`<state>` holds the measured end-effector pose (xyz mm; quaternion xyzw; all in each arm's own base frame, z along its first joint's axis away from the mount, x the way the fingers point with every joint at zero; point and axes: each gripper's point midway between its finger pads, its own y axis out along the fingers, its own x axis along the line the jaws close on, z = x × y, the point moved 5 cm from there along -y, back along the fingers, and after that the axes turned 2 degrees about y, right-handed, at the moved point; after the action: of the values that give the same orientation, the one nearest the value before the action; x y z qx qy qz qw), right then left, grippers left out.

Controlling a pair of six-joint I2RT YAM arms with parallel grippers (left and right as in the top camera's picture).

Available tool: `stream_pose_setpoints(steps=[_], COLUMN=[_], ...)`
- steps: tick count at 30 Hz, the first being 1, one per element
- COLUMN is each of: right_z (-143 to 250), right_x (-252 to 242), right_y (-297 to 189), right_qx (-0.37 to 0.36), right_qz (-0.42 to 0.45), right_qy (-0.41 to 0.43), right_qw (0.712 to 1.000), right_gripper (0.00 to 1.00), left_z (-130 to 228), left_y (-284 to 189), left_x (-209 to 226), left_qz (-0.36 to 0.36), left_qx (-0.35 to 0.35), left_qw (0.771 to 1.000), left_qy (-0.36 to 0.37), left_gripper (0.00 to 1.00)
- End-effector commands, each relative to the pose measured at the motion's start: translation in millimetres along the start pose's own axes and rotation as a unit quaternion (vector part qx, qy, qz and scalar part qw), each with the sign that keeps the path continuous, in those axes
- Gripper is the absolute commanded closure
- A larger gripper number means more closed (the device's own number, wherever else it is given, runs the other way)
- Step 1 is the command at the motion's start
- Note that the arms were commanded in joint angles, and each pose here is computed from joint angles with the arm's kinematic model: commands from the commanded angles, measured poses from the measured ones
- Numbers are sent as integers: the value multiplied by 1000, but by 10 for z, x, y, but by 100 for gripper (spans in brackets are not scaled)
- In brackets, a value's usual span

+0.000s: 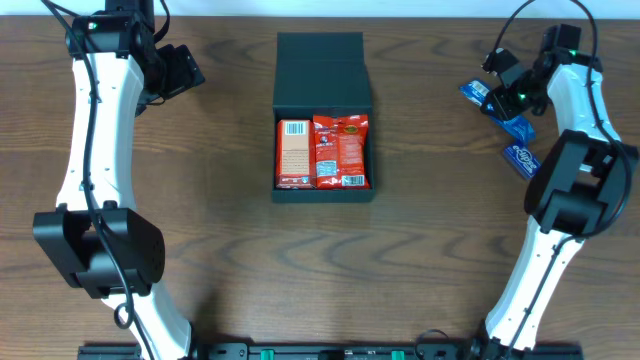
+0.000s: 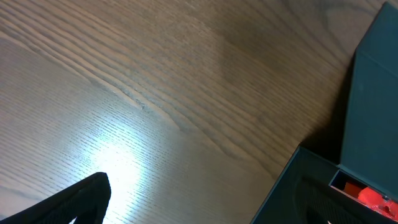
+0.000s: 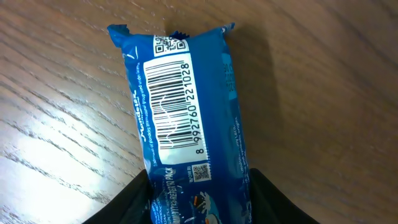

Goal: Pack container
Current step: 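Grasp the blue snack bar with right gripper and lift, then carry the blue bar with right gripper over the black box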

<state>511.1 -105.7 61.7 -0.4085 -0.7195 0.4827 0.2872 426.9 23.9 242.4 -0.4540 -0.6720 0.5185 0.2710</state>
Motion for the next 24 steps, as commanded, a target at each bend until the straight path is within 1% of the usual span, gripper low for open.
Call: stream_pose_setpoints(steps=[1, 3, 5, 8, 13, 15, 20, 24], right_z=[-32, -86, -169, -399, -776, -931, -1196, -1426], right_x=[146, 185, 219, 274, 315, 395, 592, 996], right_y=[154, 158, 150, 73, -163, -300, -568, -730], right_qx=[5, 3, -3, -22, -64, -84, -106, -116], right_qz=[-21, -21, -18, -8, 6, -5, -22, -69], right_qy=[10, 10, 10, 2, 34, 27, 50, 49], right_qw=[1000, 1000, 1000, 1000, 997, 996, 993, 990], right_gripper=[65, 67, 67, 68, 69, 67, 68, 72], left_z=[-41, -40, -40, -40, -40, -39, -44, -52], left_y=[-57, -57, -57, -57, -57, -57, -57, -58], left_x=[13, 13, 13, 13, 13, 14, 20, 56], left_qz=[3, 3, 3, 3, 2, 2, 0, -15], left_qx=[-9, -9, -8, -8, -8, -8, -10, -14], left_qw=[1000, 1000, 1000, 1000, 1000, 1000, 1000, 1000], left_qy=[-5, -5, -5, -5, -5, -5, -1, 6], left_gripper=[5, 5, 5, 5, 5, 5, 5, 5])
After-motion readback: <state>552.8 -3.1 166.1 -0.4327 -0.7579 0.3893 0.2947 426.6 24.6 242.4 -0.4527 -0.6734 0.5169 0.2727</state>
